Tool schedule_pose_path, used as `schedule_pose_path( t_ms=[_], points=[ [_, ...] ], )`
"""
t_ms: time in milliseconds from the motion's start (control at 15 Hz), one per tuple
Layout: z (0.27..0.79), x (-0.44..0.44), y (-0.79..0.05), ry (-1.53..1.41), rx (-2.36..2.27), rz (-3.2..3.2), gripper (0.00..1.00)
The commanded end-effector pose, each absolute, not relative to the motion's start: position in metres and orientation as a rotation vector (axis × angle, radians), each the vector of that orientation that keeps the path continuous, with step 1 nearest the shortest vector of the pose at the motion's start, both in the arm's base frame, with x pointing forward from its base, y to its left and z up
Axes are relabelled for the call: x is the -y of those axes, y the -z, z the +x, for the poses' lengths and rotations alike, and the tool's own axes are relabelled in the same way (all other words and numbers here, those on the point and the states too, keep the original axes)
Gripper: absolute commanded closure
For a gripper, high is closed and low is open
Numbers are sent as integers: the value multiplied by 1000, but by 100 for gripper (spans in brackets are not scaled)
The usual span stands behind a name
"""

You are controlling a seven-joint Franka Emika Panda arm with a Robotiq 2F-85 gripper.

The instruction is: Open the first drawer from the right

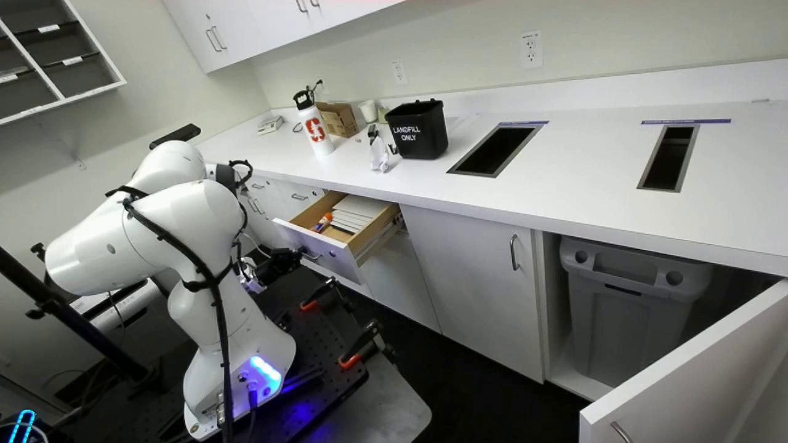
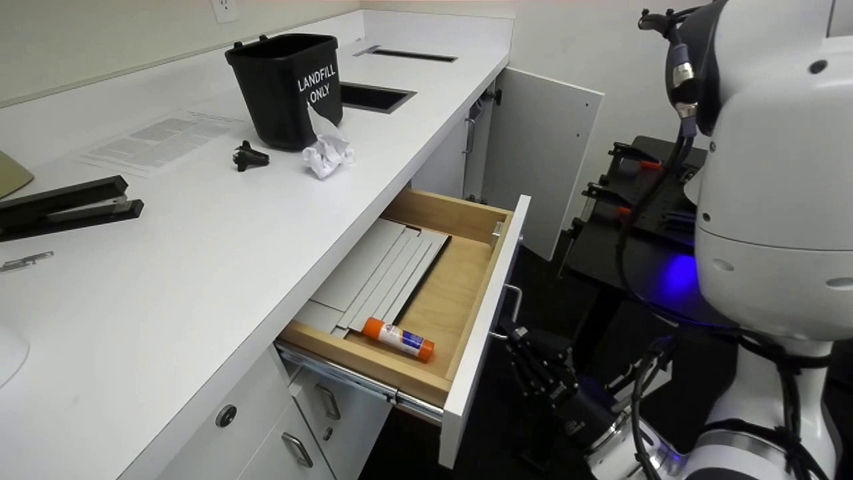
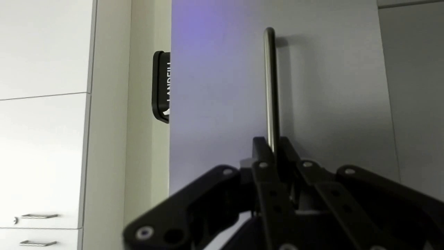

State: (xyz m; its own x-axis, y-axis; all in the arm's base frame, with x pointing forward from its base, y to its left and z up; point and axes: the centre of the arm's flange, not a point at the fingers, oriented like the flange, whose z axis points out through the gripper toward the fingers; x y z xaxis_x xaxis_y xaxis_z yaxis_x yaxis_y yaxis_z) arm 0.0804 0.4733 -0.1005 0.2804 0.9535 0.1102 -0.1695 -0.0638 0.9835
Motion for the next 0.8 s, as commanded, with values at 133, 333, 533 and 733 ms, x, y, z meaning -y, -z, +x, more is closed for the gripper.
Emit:
schedule_pose_path(
  t_ms=[133, 333, 533, 733],
  points=[
    [50, -458, 89, -1270, -929, 1333, 97],
    [55, -458, 83, -1285, -972, 1333, 62],
    [53, -472, 68, -1345, -1026, 1414, 41],
    [44, -490, 38, -1374, -1104, 1507, 19]
  ],
)
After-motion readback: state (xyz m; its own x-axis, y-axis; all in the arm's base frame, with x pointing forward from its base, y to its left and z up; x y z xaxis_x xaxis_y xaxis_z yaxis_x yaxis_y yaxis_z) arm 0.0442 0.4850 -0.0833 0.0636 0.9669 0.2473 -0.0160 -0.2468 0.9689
